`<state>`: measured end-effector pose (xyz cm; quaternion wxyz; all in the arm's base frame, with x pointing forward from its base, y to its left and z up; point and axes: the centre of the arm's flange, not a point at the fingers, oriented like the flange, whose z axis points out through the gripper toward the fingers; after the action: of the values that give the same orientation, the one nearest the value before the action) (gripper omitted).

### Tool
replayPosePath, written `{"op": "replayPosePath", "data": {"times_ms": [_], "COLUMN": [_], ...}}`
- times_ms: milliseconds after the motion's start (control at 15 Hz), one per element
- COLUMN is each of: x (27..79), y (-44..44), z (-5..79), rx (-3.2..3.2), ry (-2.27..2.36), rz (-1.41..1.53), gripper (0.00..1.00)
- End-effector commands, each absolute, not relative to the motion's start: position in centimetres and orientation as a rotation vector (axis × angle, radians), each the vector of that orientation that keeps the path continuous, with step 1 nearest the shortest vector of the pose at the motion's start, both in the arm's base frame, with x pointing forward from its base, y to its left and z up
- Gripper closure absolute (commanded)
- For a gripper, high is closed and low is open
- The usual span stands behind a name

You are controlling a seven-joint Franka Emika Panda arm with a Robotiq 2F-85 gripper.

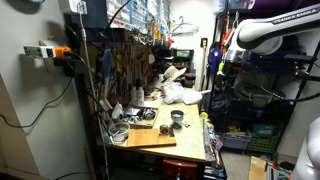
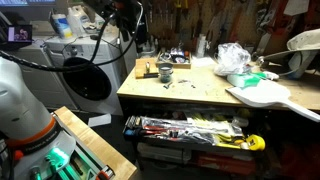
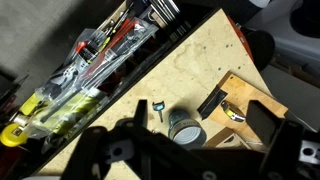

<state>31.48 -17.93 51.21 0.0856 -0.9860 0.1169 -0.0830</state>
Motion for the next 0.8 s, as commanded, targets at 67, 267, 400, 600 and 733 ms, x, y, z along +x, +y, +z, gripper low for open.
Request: {"op": "replayPosePath", "data": {"times_ms": [67,267,400,600,733], "x": [31.5,31.5,31.5,31.5,32.9], "y": [-17.9,-17.9,-17.9,-17.9,-16.7], "z": [51.2,51.2,51.2,51.2,49.7], "rx": [-2.939,-2.939,-2.939,-2.939,-2.967], "ry": [0.349,0.349,0.349,0.349,0.367], "rz": [-0.247,-0.247,-0.247,-0.247,-0.291], "gripper": [0.00,0.00,0.00,0.00,0.00]}}
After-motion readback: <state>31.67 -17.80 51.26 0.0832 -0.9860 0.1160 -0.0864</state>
